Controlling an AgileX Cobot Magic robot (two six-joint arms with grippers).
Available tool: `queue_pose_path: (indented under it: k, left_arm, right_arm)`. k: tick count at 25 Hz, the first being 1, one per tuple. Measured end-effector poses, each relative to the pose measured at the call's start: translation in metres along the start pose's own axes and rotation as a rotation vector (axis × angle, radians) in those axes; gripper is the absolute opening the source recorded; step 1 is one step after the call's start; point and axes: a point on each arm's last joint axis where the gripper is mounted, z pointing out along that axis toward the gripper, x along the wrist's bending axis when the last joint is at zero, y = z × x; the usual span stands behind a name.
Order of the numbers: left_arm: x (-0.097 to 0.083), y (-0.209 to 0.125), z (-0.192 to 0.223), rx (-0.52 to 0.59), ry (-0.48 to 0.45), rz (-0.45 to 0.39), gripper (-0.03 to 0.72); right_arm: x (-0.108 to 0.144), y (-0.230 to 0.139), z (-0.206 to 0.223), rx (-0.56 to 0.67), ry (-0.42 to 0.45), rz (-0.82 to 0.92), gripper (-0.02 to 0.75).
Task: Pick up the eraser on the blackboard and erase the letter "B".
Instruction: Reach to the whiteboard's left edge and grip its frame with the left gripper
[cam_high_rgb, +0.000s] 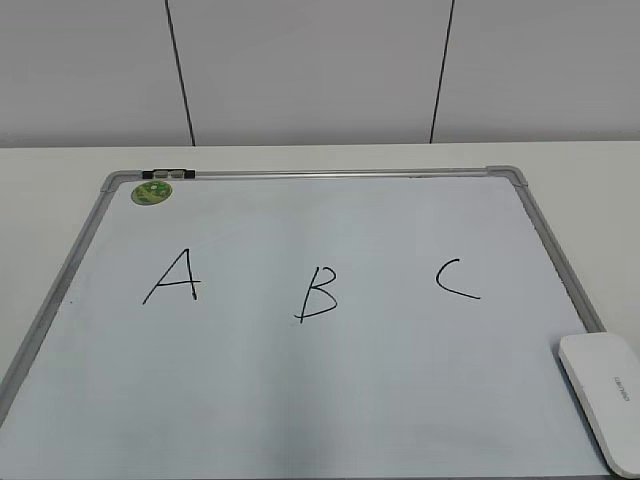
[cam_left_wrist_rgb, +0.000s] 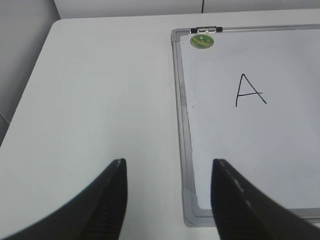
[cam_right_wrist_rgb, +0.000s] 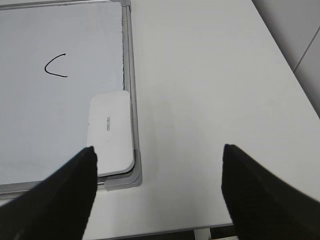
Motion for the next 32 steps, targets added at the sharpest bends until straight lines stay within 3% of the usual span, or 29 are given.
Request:
queue_pose_path:
  k: [10,20,32]
  left_arm:
    - [-0.005,0.056,0.066,0.243,0.008,0.013,0.4]
    - [-0.012,0.103,0.167,0.492,0.016,0.022,0.399]
    - [-0.019,0.119,0.294,0.714,0.016,0.014,0.399]
  right_arm:
    - [0.0,0.0,0.0,0.0,0.0,0.0,0.573]
    - [0.0,0.0,0.0,0.0,0.0,0.0,0.573]
    - [0.0,0.0,0.0,0.0,0.0,0.0,0.573]
